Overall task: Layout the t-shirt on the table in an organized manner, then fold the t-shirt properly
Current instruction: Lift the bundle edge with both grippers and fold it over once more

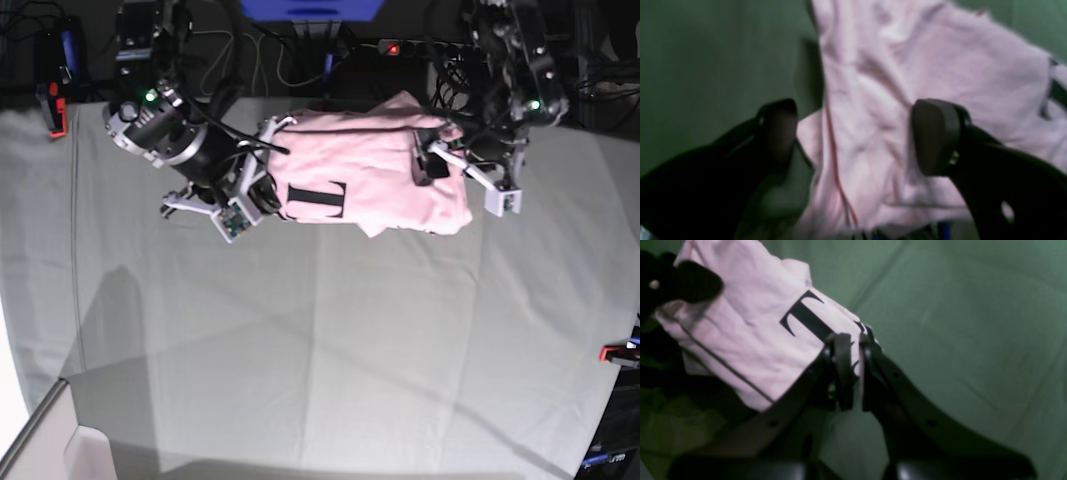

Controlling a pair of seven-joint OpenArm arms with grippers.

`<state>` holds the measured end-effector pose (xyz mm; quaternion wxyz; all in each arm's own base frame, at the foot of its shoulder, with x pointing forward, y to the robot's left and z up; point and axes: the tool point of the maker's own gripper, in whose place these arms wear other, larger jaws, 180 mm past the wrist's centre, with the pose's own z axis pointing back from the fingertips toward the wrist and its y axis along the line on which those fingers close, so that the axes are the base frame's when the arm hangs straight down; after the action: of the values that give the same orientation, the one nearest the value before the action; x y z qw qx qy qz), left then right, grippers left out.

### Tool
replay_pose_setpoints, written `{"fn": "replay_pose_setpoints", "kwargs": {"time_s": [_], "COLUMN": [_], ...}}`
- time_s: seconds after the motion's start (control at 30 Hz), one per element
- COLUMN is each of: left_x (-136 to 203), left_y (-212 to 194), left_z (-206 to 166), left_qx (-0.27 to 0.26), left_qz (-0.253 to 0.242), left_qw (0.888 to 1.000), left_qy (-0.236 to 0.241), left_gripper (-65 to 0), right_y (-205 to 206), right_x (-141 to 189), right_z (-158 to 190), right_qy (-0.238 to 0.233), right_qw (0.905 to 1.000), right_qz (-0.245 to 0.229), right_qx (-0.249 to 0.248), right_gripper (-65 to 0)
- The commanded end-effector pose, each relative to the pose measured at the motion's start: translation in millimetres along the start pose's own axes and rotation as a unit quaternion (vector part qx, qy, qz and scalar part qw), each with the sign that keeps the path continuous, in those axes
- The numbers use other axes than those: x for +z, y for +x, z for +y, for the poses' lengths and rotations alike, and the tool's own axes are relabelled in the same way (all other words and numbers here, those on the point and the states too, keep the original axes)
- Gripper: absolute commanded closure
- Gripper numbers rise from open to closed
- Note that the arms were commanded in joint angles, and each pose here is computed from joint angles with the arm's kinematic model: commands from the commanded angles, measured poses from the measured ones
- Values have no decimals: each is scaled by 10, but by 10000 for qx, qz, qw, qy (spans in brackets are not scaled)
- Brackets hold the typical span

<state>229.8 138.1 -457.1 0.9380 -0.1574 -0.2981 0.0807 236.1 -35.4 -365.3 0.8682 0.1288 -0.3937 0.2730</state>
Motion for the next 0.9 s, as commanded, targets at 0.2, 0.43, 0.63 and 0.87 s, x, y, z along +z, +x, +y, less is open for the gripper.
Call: {"fn": "replay_pose_setpoints", "kwargs": {"time_s": [0.2, 0.43, 0.63, 0.87], "left_x": [-176, -190, -161, -204], "left_y": [-117, -211, -220, 18], "left_z": [-376, -476, -366, -408], "left_qx": [-252, -368, -437, -794], "left_qz": [236, 391, 396, 290], "left_qw": [9981, 9966, 9968, 9947], "left_qy": [-510, -626, -531, -585], "left_gripper": [-526, -375, -125, -1], "right_y": [125, 126, 73, -76], "right_x": [27, 29, 81, 234], "right_z": [-5, -15, -204, -576], "right_qy": [-2, -13, -255, -783], "right_qw": [9997, 9997, 9995, 9967], "right_qz": [-236, -236, -182, -63], "right_qx": [36, 42, -2, -190], "right_gripper": [-31, -31, -31, -31]}}
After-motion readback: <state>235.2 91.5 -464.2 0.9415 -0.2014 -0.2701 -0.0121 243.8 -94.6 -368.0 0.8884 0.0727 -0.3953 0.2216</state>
